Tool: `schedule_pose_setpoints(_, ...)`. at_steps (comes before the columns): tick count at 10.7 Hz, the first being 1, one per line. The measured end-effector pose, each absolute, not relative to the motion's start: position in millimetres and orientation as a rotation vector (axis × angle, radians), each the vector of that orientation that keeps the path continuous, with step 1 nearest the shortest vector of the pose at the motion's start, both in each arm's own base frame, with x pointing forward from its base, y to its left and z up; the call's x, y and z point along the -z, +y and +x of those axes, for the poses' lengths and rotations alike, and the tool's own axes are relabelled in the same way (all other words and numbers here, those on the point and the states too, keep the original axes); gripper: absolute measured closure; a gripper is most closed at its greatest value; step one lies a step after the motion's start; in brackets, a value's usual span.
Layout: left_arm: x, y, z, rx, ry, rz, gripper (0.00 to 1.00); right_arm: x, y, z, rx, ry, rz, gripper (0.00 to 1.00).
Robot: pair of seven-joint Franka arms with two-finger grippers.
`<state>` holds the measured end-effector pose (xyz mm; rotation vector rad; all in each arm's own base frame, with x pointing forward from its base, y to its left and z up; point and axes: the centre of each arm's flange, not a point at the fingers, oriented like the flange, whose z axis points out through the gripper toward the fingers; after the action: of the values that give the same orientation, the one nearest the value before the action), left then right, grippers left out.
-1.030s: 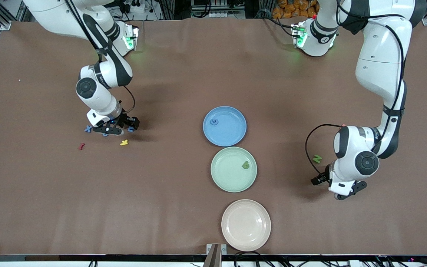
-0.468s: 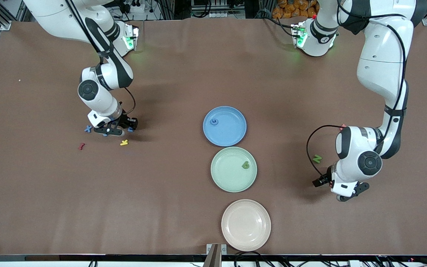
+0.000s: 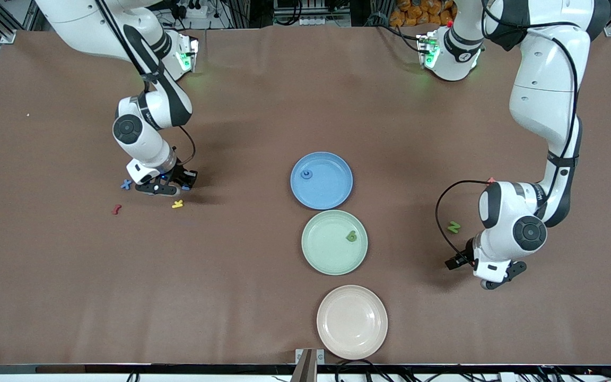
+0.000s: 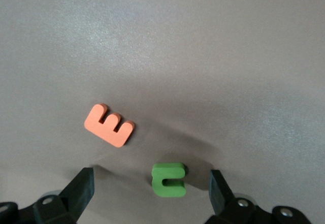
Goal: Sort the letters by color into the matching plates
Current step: 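Grasp and lift the blue 3 and green c with both grippers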
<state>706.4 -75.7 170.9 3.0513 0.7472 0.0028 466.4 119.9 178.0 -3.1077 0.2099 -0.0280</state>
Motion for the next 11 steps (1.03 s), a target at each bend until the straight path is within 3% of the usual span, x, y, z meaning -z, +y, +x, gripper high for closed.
schedule_pose_setpoints(5,-169,-77,707,-0.005,0.752,3.043,0.04,-207,124,482,0.015,0.212,-3.110,0.73)
schedule_pose_setpoints(6,-170,-77,708,-0.004,0.765,3.029,0.11,-212,127,483,0.029,0.203,-3.108,0.73)
schedule_pose_setpoints(10,-179,-81,712,-0.019,0.836,2.988,0.67,-232,142,485,-0.027,0.225,-3.096,0.73)
schedule_pose_setpoints(11,-180,-80,712,-0.018,0.839,2.988,0.73,-237,149,486,-0.025,0.238,-3.079,0.73)
